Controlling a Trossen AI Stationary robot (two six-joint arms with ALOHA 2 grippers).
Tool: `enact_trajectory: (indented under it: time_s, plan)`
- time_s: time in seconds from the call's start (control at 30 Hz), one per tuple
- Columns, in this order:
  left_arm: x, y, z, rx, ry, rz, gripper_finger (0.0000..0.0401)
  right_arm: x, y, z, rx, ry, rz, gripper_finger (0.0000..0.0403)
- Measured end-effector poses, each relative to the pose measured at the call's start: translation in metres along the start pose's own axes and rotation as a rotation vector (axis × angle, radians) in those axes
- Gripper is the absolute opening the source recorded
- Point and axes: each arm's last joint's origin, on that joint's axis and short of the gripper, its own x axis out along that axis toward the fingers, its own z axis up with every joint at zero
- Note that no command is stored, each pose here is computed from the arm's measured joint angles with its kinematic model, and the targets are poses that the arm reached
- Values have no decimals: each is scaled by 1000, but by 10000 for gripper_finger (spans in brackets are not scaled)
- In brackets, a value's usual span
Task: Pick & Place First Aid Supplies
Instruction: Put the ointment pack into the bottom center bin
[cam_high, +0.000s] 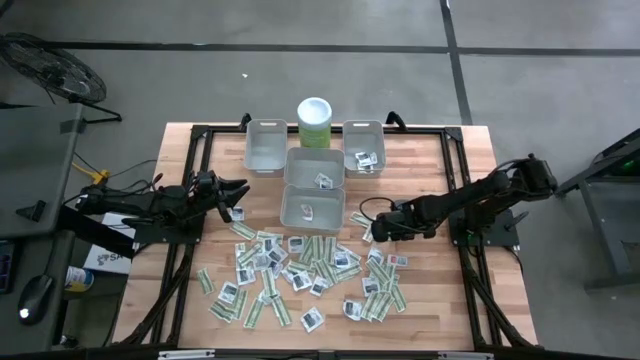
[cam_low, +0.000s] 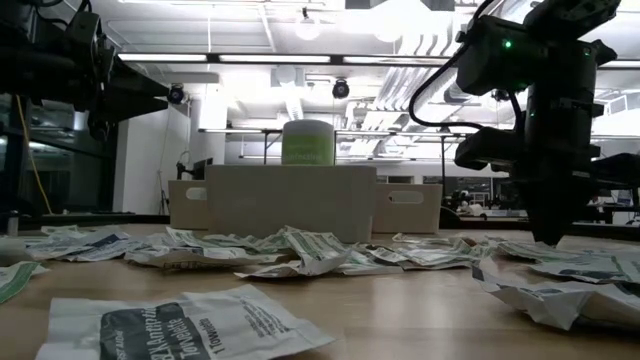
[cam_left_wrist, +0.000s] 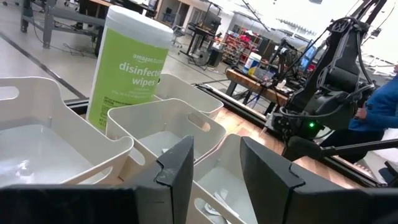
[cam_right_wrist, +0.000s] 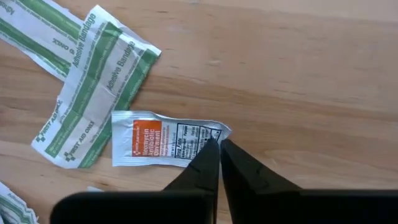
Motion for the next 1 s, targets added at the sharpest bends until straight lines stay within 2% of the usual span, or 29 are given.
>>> enact_trajectory:
  time_s: [0.13,0.3,0.6,0.77,1.0]
  plan:
    - [0,0,0,0,0,0,131,-3,-2,0,-12,1,17,2]
    - [0,0,0,0,0,0,131,-23,-9,2,-9,-38,68,0]
    - [0,0,0,0,0,1,131,-64,-10,8,22,-165,319,0]
    - [0,0,0,0,0,0,131,-73,3,10,9,-250,483,0]
    - [0,0,0,0,0,0,131,-79,17,16,-75,-349,607,0]
